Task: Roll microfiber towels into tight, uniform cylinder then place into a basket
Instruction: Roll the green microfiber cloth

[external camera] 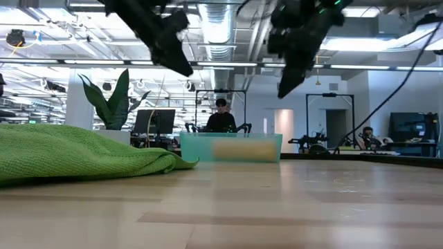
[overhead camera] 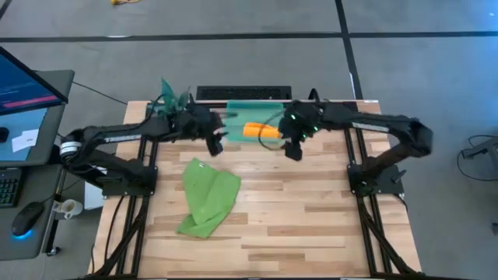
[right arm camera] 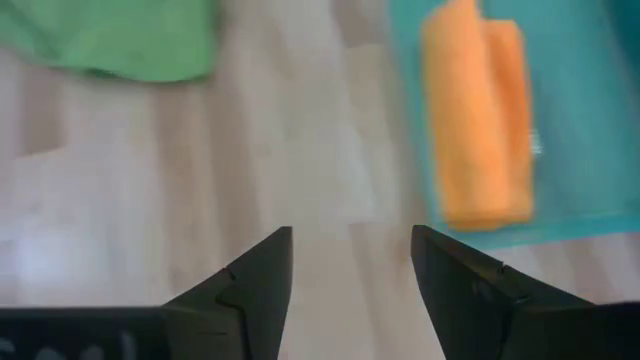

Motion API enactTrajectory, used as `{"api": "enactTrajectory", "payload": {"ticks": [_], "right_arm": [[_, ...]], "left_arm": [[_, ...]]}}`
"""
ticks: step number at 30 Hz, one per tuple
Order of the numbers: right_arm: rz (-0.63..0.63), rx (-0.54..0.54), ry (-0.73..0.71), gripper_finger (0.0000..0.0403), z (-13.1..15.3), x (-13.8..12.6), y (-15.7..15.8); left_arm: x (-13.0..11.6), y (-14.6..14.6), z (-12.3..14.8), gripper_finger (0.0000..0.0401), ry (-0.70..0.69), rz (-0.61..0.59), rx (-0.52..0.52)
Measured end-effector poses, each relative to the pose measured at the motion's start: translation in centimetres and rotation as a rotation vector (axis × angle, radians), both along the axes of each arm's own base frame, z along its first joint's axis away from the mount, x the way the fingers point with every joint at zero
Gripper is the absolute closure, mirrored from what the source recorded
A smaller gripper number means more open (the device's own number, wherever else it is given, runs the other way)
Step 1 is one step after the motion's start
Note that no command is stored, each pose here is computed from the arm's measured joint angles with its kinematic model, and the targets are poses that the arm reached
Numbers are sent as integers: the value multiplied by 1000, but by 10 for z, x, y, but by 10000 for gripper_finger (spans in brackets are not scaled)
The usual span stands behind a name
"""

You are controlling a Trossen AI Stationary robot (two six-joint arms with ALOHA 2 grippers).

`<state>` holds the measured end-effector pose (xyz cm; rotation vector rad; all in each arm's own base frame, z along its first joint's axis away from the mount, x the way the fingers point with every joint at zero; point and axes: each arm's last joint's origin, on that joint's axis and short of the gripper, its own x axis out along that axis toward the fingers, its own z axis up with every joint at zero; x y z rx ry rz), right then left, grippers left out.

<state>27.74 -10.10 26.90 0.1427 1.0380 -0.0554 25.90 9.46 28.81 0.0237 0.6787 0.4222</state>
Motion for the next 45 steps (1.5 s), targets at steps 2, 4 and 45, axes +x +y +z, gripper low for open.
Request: {"api": "enactTrajectory", "payload": {"ticks": [2,4,45], "right_arm": [[19,-9,-58,179,4,-7,21],[26,-25,-107,179,5,-14,42],[291,-66,-607,179,-7,-12,198]], "left_arm": [[-5,-19,0,273,-26,-18,-11],[-8,-38,-4,273,-31,-48,-29],[-49,-95,-101,273,44,819,-216]]}}
